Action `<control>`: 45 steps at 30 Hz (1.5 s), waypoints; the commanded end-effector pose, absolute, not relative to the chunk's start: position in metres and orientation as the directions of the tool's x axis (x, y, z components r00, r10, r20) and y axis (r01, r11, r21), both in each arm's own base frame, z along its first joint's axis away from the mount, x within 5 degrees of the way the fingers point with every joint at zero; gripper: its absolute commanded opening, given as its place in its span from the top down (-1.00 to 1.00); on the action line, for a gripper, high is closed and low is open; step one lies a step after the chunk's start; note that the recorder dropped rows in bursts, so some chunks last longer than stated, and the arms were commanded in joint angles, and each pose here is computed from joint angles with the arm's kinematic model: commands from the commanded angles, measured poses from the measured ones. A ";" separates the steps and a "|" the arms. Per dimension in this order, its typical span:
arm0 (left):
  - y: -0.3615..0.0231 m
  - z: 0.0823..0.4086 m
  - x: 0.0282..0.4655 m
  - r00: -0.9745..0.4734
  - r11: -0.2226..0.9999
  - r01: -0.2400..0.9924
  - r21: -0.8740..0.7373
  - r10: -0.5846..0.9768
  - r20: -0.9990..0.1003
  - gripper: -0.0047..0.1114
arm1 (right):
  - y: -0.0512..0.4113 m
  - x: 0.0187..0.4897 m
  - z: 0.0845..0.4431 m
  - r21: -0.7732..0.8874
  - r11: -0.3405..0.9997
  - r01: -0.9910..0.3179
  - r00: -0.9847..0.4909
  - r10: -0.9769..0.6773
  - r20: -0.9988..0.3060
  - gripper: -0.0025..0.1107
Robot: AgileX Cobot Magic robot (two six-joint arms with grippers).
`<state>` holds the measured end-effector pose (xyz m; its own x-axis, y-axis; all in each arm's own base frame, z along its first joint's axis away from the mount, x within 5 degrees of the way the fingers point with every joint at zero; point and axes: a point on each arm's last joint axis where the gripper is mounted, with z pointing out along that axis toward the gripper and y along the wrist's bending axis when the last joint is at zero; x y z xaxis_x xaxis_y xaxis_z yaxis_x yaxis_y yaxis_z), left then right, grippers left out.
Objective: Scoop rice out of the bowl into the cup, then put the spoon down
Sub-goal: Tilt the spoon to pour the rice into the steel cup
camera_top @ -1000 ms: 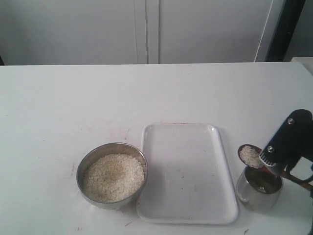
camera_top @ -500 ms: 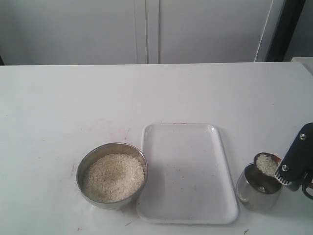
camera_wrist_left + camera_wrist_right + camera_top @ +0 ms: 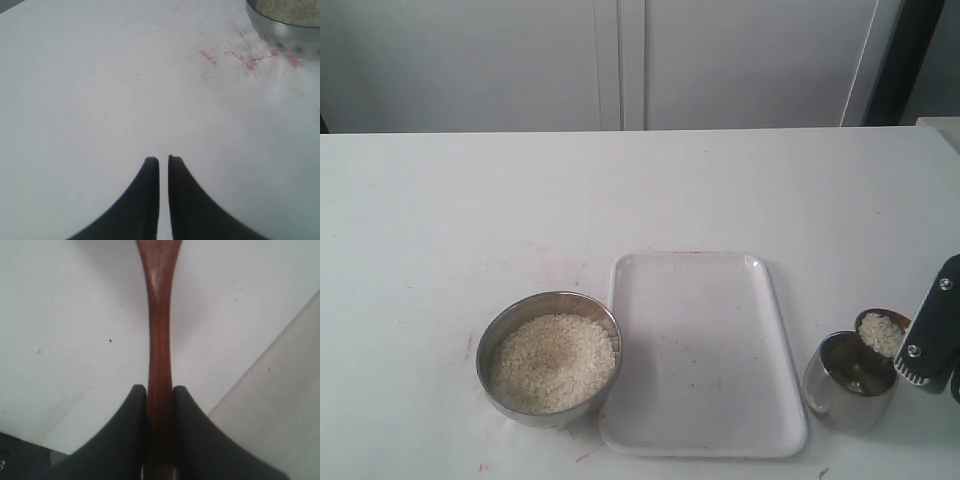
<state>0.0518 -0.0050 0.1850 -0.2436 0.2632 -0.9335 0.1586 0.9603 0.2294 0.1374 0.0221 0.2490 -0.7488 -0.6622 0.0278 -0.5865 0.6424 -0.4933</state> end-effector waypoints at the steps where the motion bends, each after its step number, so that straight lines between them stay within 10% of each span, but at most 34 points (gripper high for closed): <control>1: -0.005 0.178 0.051 -0.296 0.960 0.178 0.214 0.260 -0.919 0.67 | 0.020 0.138 0.248 -0.503 0.621 -0.601 -0.738 -0.673 0.051 0.96; 45: -0.005 0.178 0.051 -0.296 0.960 0.178 0.214 0.260 -0.919 0.67 | 0.019 0.160 0.239 -0.569 0.408 -0.713 -0.630 -0.730 0.266 0.96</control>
<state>0.0518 -0.0050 0.1850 -0.2436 0.2632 -0.9335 0.1586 0.9603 0.2294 0.1596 0.0204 0.2386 -0.6268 -0.7350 0.2585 -0.7180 0.4160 -0.5580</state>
